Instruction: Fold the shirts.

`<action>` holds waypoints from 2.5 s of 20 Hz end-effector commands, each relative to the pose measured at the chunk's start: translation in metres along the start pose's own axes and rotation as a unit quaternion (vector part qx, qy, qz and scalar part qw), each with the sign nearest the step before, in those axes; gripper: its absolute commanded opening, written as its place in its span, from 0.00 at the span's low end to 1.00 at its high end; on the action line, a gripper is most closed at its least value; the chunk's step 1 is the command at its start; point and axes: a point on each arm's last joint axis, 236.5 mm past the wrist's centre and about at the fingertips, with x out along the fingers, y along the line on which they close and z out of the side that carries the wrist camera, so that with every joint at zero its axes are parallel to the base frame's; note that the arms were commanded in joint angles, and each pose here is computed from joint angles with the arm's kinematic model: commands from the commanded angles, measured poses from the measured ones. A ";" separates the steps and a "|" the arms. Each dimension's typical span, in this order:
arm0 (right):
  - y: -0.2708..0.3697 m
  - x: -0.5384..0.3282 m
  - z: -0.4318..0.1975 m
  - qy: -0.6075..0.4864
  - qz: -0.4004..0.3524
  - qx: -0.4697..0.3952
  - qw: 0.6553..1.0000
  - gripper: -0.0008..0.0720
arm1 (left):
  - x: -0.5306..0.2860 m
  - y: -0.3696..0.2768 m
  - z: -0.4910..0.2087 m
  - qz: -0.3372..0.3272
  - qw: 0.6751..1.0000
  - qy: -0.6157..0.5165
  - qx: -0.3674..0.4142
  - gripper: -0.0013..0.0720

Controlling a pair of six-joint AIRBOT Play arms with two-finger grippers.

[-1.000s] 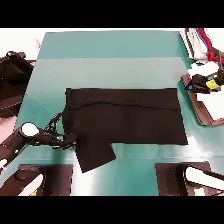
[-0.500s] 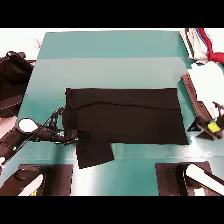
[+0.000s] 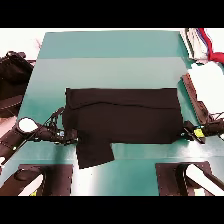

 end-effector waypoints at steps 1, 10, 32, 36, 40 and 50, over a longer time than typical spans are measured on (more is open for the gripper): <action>0.015 -0.007 0.003 -0.034 -0.006 -0.044 0.998 0.04 | -0.003 0.008 -0.026 0.020 0.998 0.056 0.013 0.05; 0.010 -0.104 -0.018 -0.108 -0.109 -0.133 0.979 0.04 | -0.070 -0.026 -0.047 0.029 0.998 -0.026 0.052 0.05; 0.133 -0.090 0.158 -0.065 -0.023 -0.231 0.971 0.58 | -0.071 -0.037 0.208 0.105 0.974 -0.179 0.092 0.83; 0.091 -0.098 0.168 -0.070 0.034 -0.181 0.980 0.75 | -0.068 -0.052 0.195 0.079 0.981 -0.153 0.086 0.63; 0.049 -0.062 0.161 -0.024 0.087 -0.123 0.988 0.74 | -0.057 -0.084 0.200 0.048 0.977 -0.176 0.109 0.05; 0.090 0.010 0.133 0.062 0.131 -0.192 0.971 0.10 | 0.041 -0.139 0.185 -0.004 0.986 -0.122 0.113 0.05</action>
